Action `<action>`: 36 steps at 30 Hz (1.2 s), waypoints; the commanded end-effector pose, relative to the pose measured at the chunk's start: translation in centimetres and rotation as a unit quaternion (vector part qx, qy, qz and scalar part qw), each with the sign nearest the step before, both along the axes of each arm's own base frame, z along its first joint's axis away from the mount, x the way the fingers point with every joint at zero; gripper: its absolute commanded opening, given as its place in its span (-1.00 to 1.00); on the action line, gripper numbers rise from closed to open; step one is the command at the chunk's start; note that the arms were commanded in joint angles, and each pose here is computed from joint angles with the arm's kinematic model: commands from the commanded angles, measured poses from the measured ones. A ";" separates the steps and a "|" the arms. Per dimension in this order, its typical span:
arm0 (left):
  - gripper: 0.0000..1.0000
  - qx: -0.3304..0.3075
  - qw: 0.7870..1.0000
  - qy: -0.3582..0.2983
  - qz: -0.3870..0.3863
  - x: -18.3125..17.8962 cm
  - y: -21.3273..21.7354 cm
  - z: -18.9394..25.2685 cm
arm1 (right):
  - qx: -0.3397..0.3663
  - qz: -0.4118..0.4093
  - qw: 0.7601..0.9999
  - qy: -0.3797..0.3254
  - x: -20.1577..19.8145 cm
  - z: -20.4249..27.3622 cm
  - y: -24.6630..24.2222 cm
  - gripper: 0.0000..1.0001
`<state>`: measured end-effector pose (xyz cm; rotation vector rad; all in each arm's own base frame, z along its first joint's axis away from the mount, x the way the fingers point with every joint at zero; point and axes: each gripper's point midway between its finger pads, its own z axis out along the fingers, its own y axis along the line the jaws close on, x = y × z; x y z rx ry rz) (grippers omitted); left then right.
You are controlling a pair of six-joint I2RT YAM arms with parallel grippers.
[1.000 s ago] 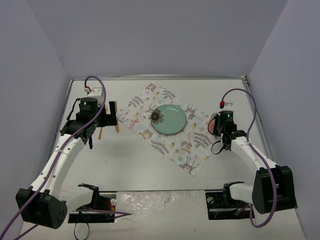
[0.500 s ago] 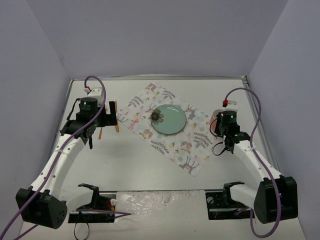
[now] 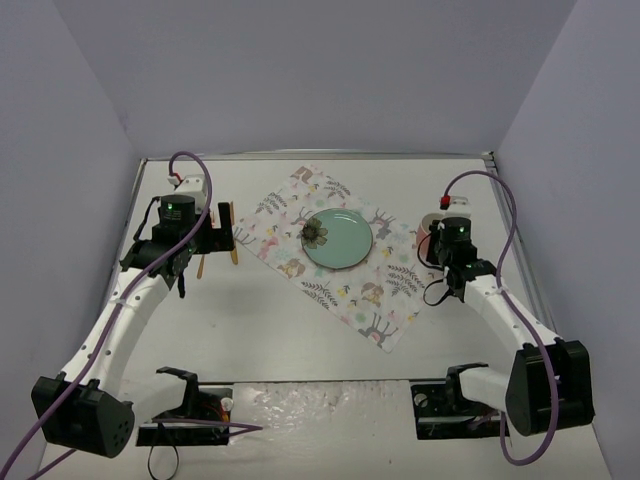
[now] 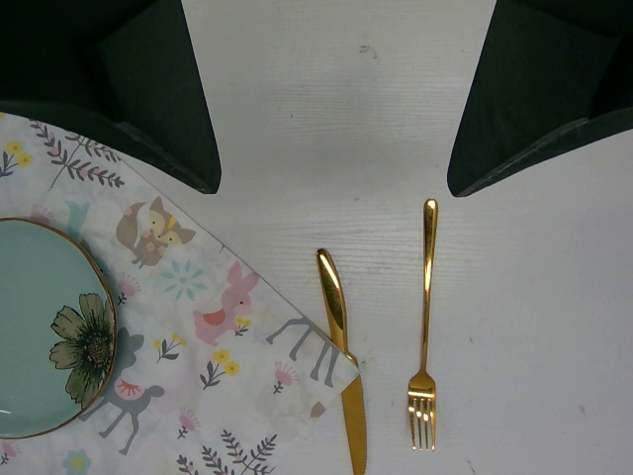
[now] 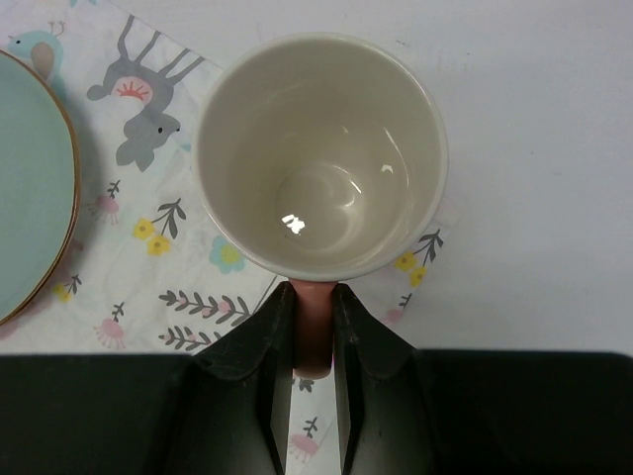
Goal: Set the dinner table for one person
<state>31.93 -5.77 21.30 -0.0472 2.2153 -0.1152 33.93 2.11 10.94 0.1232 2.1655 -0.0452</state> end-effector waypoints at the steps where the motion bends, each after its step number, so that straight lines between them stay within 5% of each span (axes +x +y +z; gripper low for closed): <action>1: 0.94 -0.013 0.999 -0.048 0.000 0.7 -0.3 2.6 | 0.008 0.015 0.992 -0.125 4.3 6.4 1.0 -1.00; 27: 0.94 -0.013 0.998 -0.056 -0.003 0.5 -0.3 3.0 | 0.001 -0.024 0.999 -0.044 2.0 0.5 -0.2 -1.00; 31: 0.94 -0.014 0.998 -0.057 -0.005 0.5 -0.4 3.1 | 0.000 -0.040 0.998 -0.040 1.3 0.2 -0.7 -0.83; 36: 0.94 -0.013 0.998 -0.057 -0.005 0.4 -0.4 3.1 | 0.000 -0.056 0.997 -0.043 1.1 0.8 -1.2 -0.29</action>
